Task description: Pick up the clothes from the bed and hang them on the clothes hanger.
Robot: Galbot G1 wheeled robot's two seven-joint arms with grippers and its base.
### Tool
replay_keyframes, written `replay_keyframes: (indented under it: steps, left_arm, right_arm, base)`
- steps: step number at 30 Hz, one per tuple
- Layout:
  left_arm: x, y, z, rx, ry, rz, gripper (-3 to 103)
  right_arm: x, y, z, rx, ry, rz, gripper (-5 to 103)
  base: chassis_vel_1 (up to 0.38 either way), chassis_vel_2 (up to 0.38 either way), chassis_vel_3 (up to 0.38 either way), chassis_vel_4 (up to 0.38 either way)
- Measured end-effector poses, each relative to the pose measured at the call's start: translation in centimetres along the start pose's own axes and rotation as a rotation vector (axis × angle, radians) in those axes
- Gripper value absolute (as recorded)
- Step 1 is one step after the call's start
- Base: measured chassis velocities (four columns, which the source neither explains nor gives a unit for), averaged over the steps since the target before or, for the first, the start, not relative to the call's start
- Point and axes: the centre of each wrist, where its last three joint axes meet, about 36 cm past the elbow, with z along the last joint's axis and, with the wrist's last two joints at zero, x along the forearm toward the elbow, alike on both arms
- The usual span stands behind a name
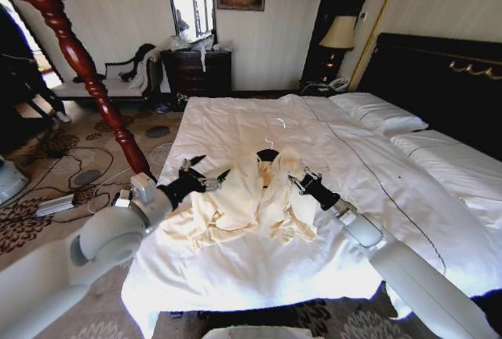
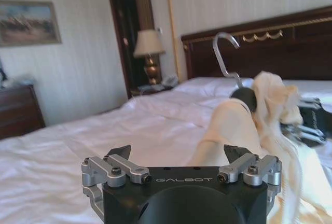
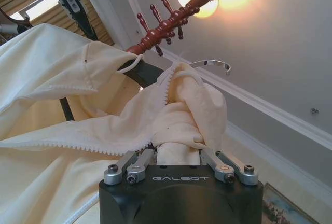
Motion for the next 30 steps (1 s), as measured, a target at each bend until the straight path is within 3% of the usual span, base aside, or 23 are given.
replay_keyframes:
  steps: [5,8,14,16,18,20,22,24,25,26,29,30]
  left_arm:
    - [0.1,-0.1,0.2,0.043,0.054,0.059,100]
    - [0.1,-0.3,0.9,0.060,0.117,0.141,100]
    - [0.0,-0.6,1.7,0.065,0.142,0.200,100]
    - [0.0,-0.6,1.8,0.067,0.140,0.207,96]
    - [-0.2,-0.4,2.1,0.069,0.132,0.217,80]
    - [-0.2,-0.3,2.1,0.070,0.132,0.220,80]
    - [-0.3,-0.3,2.5,0.072,0.132,0.245,70]
    - [-0.3,-0.3,2.6,0.070,0.133,0.253,70]
    - [-0.3,-0.3,2.9,0.059,0.135,0.270,58]
    - [-0.4,-0.4,3.0,0.054,0.136,0.276,58]
    - [-0.5,-0.4,3.7,0.035,0.132,0.316,42]
    - [-0.5,-0.4,3.7,0.035,0.132,0.316,42]
  right_arm:
    - [-0.4,0.1,-0.4,0.052,-0.030,-0.016,25]
    - [-0.8,0.2,-0.7,0.102,-0.054,-0.039,25]
    - [-1.4,0.6,-1.0,0.166,-0.094,-0.072,25]
    - [-1.6,0.8,-1.1,0.184,-0.113,-0.086,25]
    - [-1.9,1.0,-1.3,0.207,-0.145,-0.098,25]
    - [-2.0,1.0,-1.4,0.213,-0.152,-0.101,25]
    - [-2.2,0.8,-1.5,0.231,-0.178,-0.110,25]
    - [-2.3,0.8,-1.5,0.232,-0.184,-0.112,25]
    - [-2.4,0.8,-1.6,0.234,-0.194,-0.118,25]
    - [-2.5,0.8,-1.6,0.234,-0.198,-0.120,25]
    - [-2.6,0.7,-1.7,0.237,-0.214,-0.130,25]
    - [-2.6,0.7,-1.7,0.237,-0.214,-0.130,25]
  base:
    - [0.000,0.000,0.000,0.000]
    - [0.000,0.000,0.000,0.000]
    - [0.000,0.000,0.000,0.000]
    - [0.000,0.000,0.000,0.000]
    - [0.000,0.000,0.000,0.000]
    - [0.000,0.000,0.000,0.000]
    - [0.000,0.000,0.000,0.000]
    - [0.000,0.000,0.000,0.000]
    - [0.000,0.000,0.000,0.000]
    - [0.000,0.000,0.000,0.000]
    - [0.000,0.000,0.000,0.000]
    - [0.000,0.000,0.000,0.000]
